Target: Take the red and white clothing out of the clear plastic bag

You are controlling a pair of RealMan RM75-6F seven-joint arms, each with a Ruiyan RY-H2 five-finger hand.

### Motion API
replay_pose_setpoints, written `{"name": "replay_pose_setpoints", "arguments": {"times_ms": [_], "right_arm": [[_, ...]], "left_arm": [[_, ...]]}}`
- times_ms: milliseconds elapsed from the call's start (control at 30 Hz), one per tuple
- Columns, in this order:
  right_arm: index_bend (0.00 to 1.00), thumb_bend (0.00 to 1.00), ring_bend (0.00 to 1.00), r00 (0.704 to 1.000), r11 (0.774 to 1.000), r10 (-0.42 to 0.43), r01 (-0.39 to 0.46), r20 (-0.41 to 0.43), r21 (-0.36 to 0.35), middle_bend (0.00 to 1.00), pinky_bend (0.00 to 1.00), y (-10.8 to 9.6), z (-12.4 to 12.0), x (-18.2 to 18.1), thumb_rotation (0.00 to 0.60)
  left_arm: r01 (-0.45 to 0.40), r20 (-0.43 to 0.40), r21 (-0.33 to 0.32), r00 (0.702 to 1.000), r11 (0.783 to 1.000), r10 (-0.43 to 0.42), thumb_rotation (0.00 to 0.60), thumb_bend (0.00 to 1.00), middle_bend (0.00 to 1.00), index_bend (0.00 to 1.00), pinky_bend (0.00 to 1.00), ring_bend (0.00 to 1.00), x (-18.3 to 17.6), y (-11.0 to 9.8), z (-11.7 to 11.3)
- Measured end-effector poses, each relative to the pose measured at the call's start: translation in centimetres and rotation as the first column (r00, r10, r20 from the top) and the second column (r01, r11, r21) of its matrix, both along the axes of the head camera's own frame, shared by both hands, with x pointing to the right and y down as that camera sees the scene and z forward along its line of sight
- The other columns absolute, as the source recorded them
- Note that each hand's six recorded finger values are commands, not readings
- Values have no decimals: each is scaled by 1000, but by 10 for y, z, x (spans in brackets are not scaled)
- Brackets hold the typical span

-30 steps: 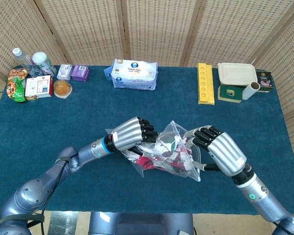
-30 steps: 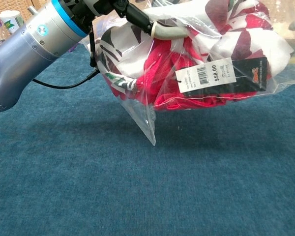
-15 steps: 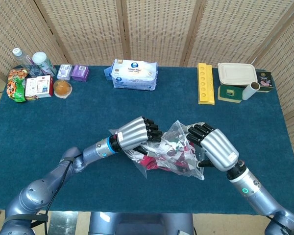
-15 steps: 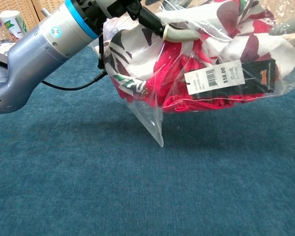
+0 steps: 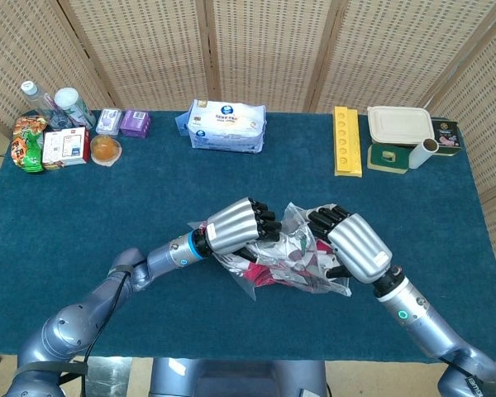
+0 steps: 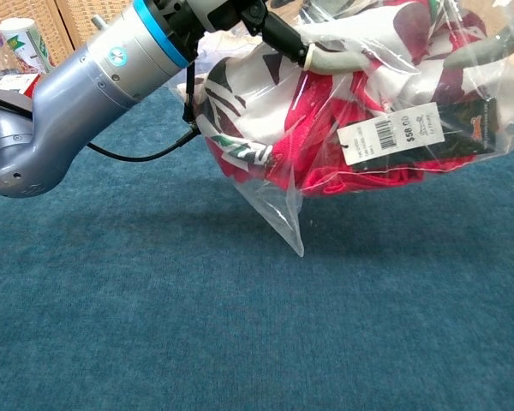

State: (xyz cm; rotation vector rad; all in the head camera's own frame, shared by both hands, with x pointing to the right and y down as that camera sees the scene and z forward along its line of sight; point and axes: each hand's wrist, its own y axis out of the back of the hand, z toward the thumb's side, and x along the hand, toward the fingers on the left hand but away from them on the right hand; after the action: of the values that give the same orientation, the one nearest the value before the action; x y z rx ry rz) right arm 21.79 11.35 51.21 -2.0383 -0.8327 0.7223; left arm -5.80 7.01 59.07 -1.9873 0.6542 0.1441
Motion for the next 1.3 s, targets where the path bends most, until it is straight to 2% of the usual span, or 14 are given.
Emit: {"name": "replay_pose_setpoints", "arguments": {"times_ms": [233,467,1300], "right_arm": [[460,128,322,999,999,47,-48,15,24,315,302,-8,1,-2,600],[537,145,363,997,997,68,-69,19,34,345,343,-9,5,-6,600],[519,401,393,995,996,87,-87,39,-21,353,371,-10,11,-18,600]], "left_arm": [[-4,-37,-3,999,1000,4,600,212,745,830,838,745,4,4,-5],[0,-35,-9,999,1000,0,600,212,745,830,838,745,7,5,-3],[35,-11,-48,999,998,-35,600,212,745,830,838,745,14,2,8]]}}
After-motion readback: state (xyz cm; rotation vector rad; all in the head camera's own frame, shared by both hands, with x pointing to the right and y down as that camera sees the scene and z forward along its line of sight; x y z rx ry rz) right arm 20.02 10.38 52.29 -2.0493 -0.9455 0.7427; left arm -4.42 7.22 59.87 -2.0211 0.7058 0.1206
